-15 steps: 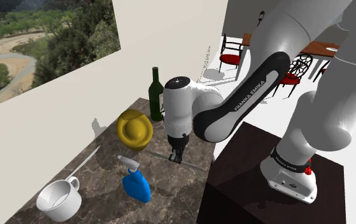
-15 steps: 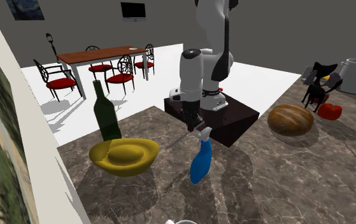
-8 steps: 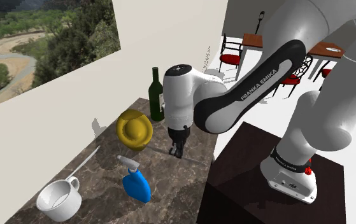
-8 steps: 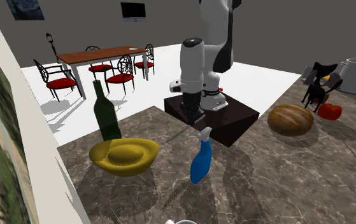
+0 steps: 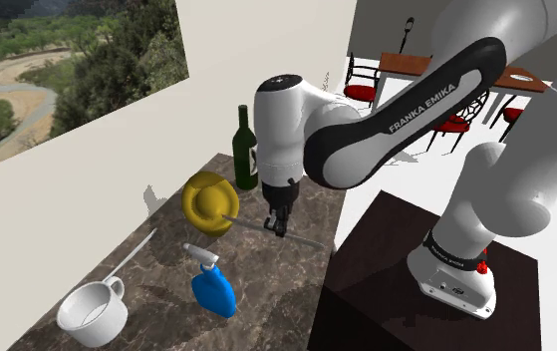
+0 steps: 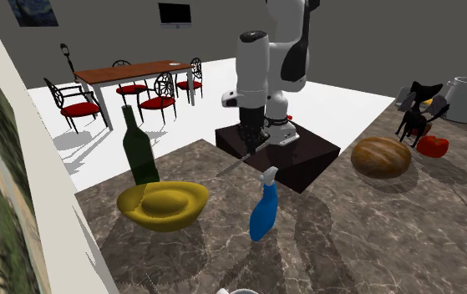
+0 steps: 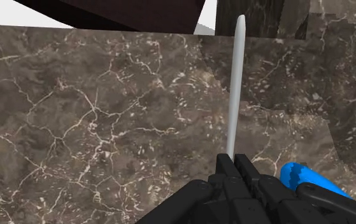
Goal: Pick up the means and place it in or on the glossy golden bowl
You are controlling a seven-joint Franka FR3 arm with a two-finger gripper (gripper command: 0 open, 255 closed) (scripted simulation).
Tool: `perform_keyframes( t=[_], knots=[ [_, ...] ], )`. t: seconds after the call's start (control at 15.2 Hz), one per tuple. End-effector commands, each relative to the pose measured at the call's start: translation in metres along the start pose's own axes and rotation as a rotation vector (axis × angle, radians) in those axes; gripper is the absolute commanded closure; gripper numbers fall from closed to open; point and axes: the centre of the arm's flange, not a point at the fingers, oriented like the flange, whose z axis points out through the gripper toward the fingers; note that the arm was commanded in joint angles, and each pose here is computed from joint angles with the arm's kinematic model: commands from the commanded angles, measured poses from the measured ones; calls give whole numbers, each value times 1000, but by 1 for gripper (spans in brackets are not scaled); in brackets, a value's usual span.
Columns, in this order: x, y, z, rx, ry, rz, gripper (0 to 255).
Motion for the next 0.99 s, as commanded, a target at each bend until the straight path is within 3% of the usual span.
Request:
perform_keyframes(
  t=[0.0,0.13,0.92],
  knots=[
    [-1,0,-10,0,-1,0,255],
    [-1,0,-17,0,-1,0,255],
    [145,58,-38,0,-1,0,255]
  ],
)
